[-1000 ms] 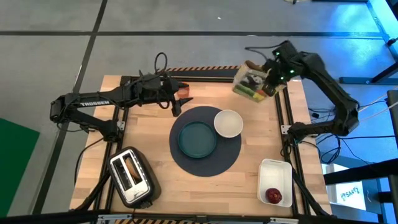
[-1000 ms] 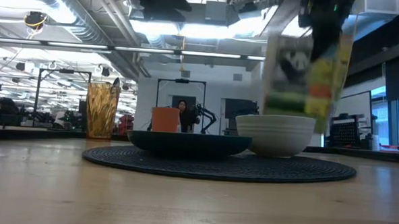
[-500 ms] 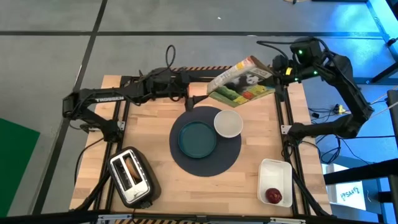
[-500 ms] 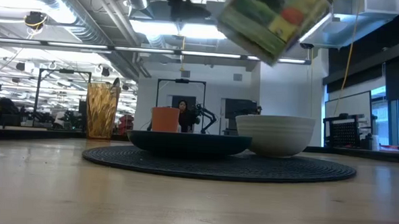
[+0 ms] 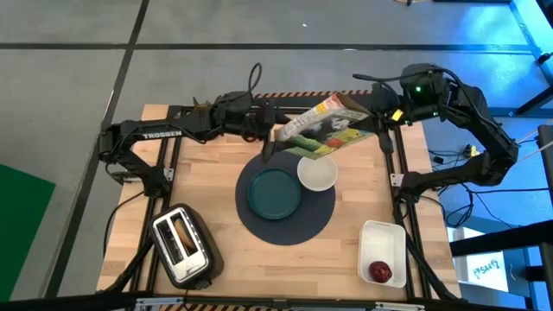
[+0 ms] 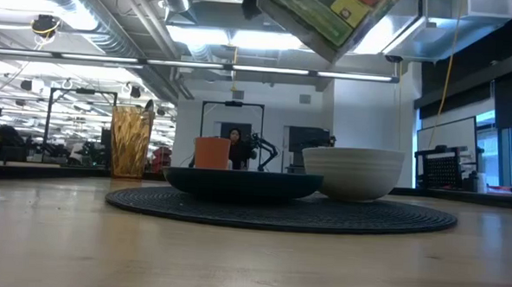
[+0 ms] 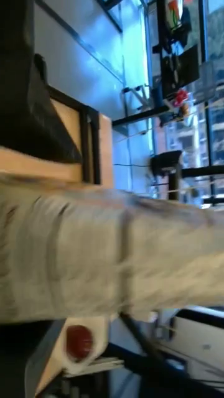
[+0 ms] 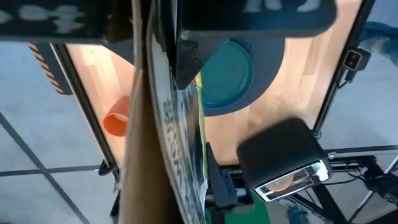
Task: Arrange a breakfast setting
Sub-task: Pour the cereals from the cereal box into the white bowl
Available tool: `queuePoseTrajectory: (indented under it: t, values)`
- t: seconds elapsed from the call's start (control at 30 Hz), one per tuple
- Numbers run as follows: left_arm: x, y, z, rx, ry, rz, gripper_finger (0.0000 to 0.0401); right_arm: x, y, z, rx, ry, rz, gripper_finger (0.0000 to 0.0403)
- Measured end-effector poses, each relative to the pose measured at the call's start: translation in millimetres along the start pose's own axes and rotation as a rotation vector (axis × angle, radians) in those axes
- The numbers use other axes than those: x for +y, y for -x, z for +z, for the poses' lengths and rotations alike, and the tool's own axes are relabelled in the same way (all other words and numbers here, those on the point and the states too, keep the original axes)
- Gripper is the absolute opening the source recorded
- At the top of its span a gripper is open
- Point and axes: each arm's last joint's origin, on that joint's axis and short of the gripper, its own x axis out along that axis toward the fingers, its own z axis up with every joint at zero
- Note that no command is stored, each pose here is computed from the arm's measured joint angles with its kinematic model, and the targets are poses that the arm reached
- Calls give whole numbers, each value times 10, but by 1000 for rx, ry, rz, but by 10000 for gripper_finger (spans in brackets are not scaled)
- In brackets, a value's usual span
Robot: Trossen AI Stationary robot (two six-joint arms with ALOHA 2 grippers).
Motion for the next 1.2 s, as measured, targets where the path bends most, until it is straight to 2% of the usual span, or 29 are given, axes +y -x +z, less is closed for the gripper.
queuePoseTrajectory:
  t: [0.13, 0.2, 0.37, 0.47, 0.53, 0.6, 0.73, 0.8, 0.93, 1.2]
  values:
    - [-9, 7, -45, 49, -38, -6, 198, 12, -6, 4, 2, 6, -9, 0]
    - [2, 12, -50, 55, -35, -5, 166, 12, -6, 5, 0, 6, -9, 0]
    - [21, 71, -39, 68, -28, 0, 164, 2, -30, 25, -12, -18, -4, 14]
    - [35, 199, -35, 120, -19, 10, 164, -2, -8, 55, -47, -8, -32, 52]
    - [41, 331, -74, 210, 7, 12, 163, 14, 62, 77, -92, 0, -59, 88]
    - [38, 479, -128, 313, 8, 13, 163, 26, 186, 99, -155, -10, -153, 126]
    - [-2, 741, -243, 525, -31, 31, 163, 14, 402, 68, -206, -110, -454, 192]
    - [-26, 808, -298, 620, -72, 58, 162, 4, 439, 46, -198, -129, -539, 213]
    - [-128, 808, -363, 739, -210, 69, 161, -1, 427, 21, -172, -140, -551, 234]
    - [-323, 733, -321, 770, -499, 115, 161, -65, 225, -36, -33, -193, -540, 233]
